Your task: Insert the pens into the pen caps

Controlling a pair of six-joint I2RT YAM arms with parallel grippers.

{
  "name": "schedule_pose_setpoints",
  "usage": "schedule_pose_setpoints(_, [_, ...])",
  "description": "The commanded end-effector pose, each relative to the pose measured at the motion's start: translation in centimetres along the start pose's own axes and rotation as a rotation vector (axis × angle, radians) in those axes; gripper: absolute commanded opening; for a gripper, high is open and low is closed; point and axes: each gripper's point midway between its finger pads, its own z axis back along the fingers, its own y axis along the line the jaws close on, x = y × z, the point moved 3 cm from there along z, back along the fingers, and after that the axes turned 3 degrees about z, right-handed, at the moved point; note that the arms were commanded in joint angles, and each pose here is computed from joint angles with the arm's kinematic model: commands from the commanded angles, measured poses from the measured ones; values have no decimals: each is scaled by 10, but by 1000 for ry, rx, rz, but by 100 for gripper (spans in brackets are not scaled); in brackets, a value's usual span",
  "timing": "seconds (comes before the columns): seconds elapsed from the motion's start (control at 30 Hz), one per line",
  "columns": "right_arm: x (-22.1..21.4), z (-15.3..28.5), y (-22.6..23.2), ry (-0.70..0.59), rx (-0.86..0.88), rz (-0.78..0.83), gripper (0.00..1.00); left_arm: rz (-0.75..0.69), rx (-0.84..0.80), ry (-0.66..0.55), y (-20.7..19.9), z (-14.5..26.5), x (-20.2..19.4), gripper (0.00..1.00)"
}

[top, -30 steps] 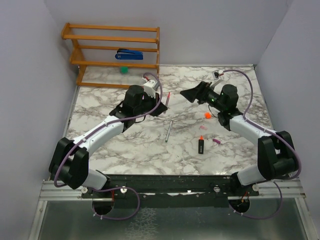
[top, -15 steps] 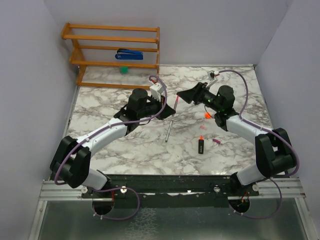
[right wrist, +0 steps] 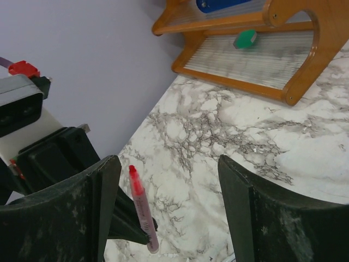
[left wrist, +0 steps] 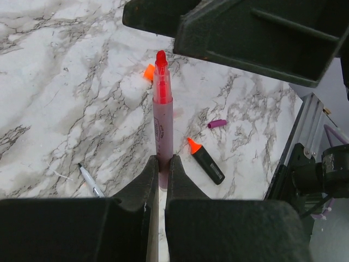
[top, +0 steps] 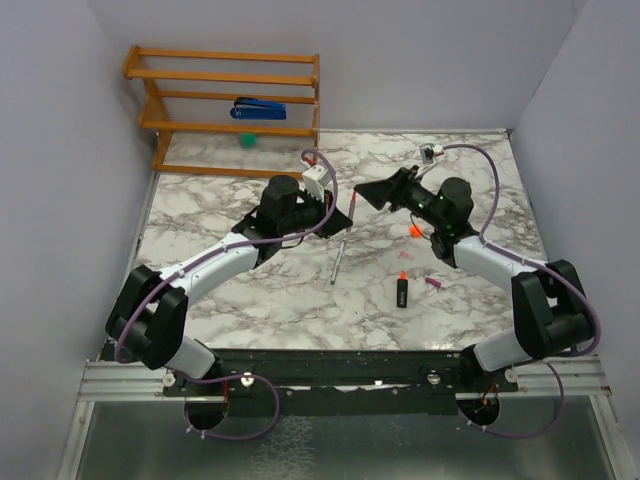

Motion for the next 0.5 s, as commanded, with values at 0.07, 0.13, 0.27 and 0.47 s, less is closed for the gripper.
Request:
schedule_pose_setpoints(0.07, [13,10,15,-92,17,37,81,-25,20,-14,3,-5,7,0])
schedule_pose_setpoints(0.13, [16,12,15,-109,7,43,82,-32,37,-17,5,-4,8,0])
schedule_pose_setpoints(0.27, [11,7,19,-54,43,47,77,-56,53,-30,6,-2,13,0])
schedule_pose_setpoints(0.47, [3,6,18,-18,65,44,69,-58,28,-50,0,-5,21,0])
